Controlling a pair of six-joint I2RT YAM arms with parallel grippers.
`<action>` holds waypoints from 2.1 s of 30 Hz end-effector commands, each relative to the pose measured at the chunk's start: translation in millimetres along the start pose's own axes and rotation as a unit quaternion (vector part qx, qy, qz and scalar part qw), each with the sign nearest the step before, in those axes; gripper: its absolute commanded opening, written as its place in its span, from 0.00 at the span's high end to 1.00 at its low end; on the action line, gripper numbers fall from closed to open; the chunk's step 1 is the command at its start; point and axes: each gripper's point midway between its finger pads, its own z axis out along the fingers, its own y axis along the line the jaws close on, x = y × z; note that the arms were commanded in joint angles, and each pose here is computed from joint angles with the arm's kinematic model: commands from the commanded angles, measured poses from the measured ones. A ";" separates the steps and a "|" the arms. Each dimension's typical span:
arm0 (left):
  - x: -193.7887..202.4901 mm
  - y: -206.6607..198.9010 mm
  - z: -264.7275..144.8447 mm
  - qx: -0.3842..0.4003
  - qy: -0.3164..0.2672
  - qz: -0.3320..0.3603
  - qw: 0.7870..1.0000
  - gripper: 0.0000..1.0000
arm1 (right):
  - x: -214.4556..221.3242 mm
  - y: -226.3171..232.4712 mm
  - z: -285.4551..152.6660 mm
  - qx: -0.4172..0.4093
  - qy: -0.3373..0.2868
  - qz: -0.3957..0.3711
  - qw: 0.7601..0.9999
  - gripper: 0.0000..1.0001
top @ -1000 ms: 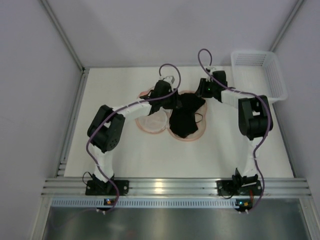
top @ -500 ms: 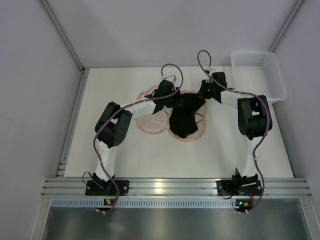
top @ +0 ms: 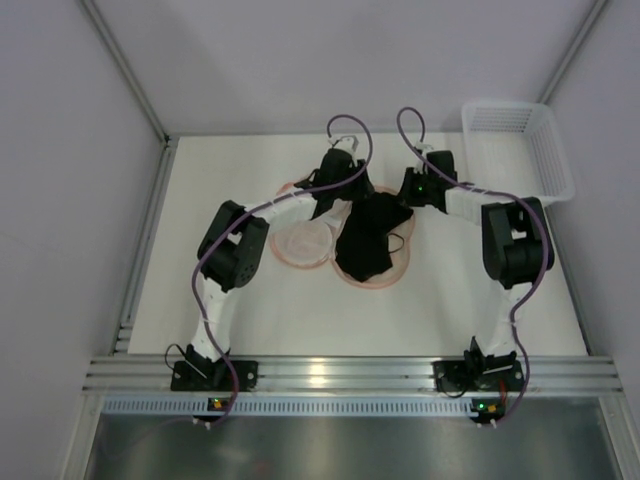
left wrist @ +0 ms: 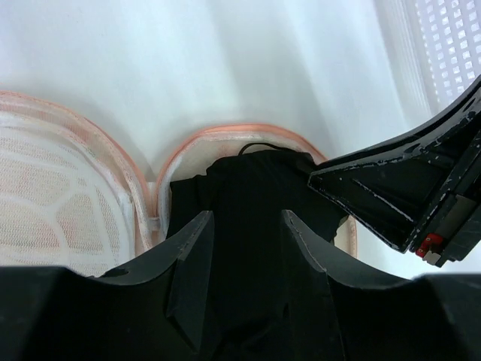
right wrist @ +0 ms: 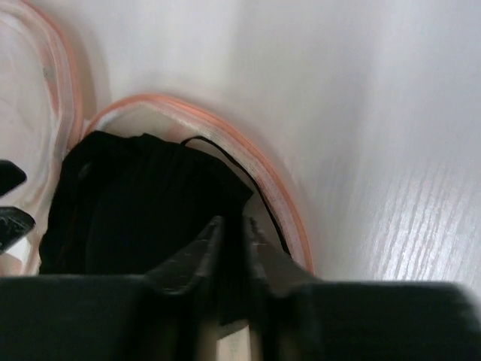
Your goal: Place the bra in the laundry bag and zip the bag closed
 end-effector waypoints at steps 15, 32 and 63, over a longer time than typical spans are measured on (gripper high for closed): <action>-14.4 -17.8 -51.1 0.025 -0.029 0.028 0.999 0.54 | -47.3 -4.8 -65.8 0.071 -0.052 0.011 0.996 0.52; -1.0 -16.9 -60.0 0.024 -0.016 0.028 0.999 0.54 | 4.7 -28.1 -29.6 0.090 0.018 0.033 0.995 0.63; 8.7 -9.4 -60.8 0.014 -0.010 0.020 1.000 0.55 | -0.7 14.5 -26.0 0.041 0.005 -0.024 0.999 0.77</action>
